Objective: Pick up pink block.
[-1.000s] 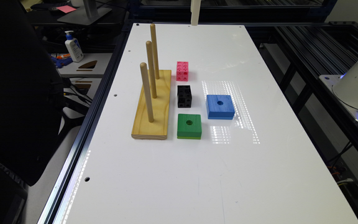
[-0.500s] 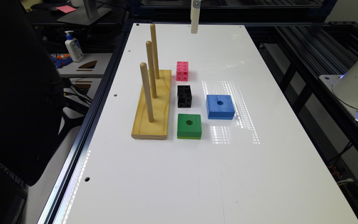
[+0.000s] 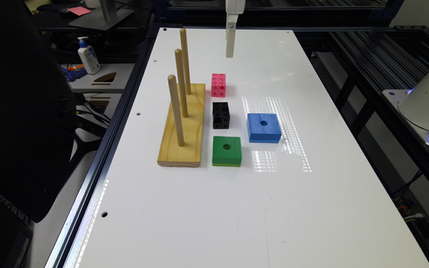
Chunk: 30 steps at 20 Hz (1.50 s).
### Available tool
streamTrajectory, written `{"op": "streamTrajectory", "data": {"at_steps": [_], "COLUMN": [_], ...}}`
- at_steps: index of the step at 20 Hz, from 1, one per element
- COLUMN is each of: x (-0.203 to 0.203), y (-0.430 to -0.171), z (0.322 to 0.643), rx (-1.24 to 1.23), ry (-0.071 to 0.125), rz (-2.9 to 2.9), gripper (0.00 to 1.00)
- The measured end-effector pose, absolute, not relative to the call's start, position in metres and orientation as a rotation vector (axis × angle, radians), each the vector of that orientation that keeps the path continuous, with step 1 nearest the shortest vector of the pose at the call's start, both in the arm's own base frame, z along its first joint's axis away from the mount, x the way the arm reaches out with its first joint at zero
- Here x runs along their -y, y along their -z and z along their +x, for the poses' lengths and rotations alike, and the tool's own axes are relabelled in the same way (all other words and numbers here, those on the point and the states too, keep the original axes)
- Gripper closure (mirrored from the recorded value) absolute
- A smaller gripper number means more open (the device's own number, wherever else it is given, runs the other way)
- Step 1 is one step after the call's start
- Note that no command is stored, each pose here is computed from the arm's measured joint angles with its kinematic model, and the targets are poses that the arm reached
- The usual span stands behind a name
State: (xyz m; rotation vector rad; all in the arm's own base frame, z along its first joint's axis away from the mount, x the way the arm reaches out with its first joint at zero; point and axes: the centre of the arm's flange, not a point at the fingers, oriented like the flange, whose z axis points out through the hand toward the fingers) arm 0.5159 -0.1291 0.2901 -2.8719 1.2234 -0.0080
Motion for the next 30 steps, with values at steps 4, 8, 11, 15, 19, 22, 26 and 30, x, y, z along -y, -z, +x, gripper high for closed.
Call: {"op": "streamTrajectory", "data": {"at_steps": [4,8,11,15,19,22,26,30], "x": [0.129,0.129,0.127,0.121,0.113,0.11,0.109,0.109], "y": [-0.271,-0.254,-0.252,-0.254,-0.256,-0.254,-0.236,-0.224], "z": [0.516,0.518,0.519,0.522,0.525,0.526,0.527,0.527], "rx": [-1.223,-1.223,-1.217,-1.201,-1.182,-1.175,-1.174,-1.174], "ry": [-0.005,-0.003,0.001,0.008,0.013,0.009,0.006,0.011], "rz": [-2.871,-2.869,-2.871,-2.874,-2.876,-2.878,-2.875,-2.871], "gripper": [0.0,0.0,0.0,0.0,0.0,0.0,0.0,0.0]}}
